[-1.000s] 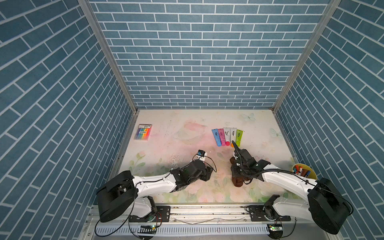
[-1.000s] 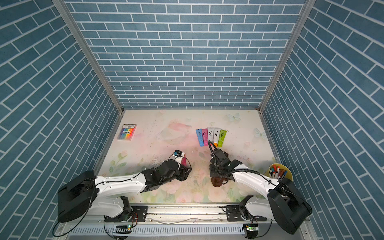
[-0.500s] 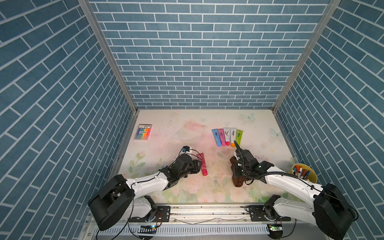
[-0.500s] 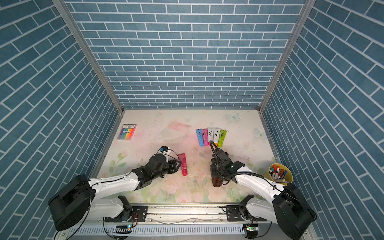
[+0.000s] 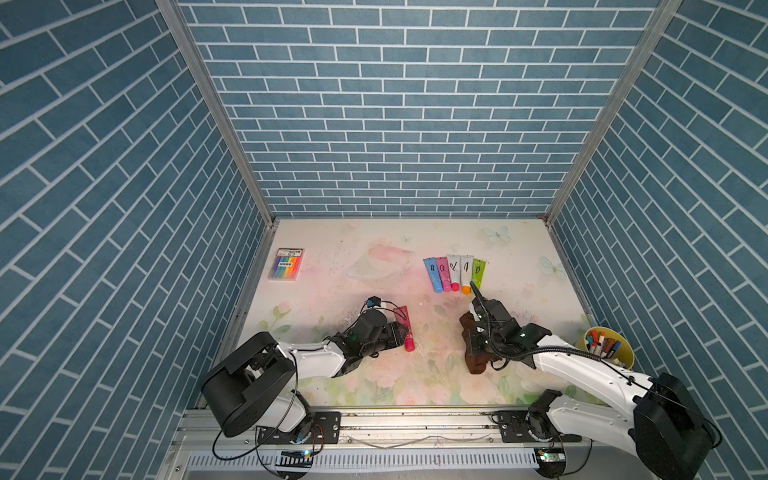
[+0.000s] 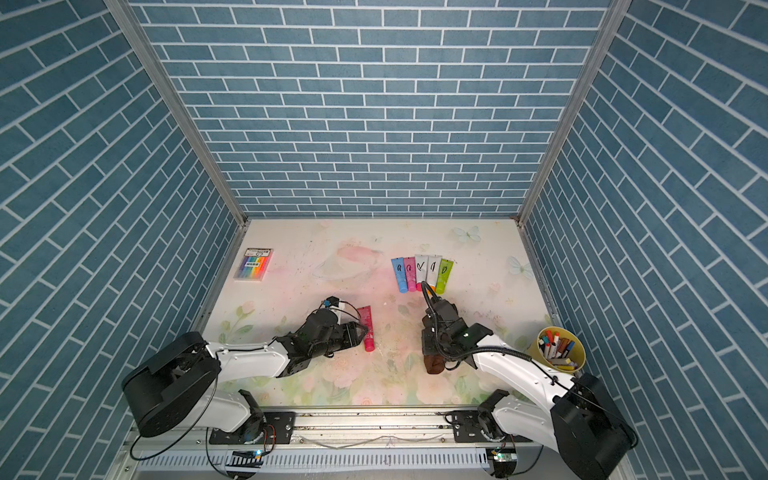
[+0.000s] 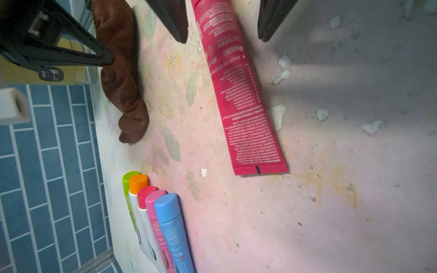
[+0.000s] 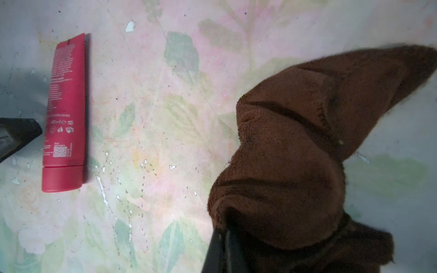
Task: Wipe the surface of the toothpaste tube
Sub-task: Adjust the toothpaste at the center of the board.
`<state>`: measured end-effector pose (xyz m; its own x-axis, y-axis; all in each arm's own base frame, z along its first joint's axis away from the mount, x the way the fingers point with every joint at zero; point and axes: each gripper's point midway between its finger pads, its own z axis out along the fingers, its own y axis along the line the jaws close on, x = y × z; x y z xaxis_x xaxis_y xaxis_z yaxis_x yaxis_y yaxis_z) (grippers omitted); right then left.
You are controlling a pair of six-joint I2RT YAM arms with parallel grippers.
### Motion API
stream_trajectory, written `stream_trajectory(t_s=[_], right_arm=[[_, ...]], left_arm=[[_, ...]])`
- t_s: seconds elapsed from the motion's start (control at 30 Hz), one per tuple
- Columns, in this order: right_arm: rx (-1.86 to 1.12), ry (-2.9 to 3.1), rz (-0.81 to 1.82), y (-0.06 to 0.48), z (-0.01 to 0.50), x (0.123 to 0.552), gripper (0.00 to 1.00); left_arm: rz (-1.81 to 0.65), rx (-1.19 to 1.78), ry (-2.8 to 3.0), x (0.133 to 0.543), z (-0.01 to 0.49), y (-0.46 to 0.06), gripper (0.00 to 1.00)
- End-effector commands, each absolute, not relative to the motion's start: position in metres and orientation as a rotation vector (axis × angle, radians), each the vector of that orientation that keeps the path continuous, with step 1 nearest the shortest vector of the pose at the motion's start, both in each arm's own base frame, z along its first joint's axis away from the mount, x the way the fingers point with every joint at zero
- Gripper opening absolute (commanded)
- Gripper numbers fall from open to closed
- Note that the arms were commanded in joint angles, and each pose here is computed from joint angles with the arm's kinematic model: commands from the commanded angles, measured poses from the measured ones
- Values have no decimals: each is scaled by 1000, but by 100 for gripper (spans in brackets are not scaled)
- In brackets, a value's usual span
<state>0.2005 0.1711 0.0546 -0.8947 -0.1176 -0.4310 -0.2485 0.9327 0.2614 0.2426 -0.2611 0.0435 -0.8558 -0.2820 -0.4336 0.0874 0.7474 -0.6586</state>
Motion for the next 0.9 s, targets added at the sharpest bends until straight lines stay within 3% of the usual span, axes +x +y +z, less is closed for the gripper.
stream_trajectory(t_s=[0.0, 0.5, 0.7, 0.87], right_arm=[[-281, 2678, 411, 164, 54, 195, 0], [-280, 2667, 413, 162, 57, 194, 0], [-283, 2668, 413, 163, 57, 195, 0], [-283, 2669, 410, 162, 56, 194, 0]], left_arm=[[-929, -160, 2417, 251, 42, -262, 52], [-802, -87, 2512, 257, 8, -266, 29], [-641, -36, 2543, 263, -2, -255, 13], [-397, 66, 2543, 273, 13, -238, 7]])
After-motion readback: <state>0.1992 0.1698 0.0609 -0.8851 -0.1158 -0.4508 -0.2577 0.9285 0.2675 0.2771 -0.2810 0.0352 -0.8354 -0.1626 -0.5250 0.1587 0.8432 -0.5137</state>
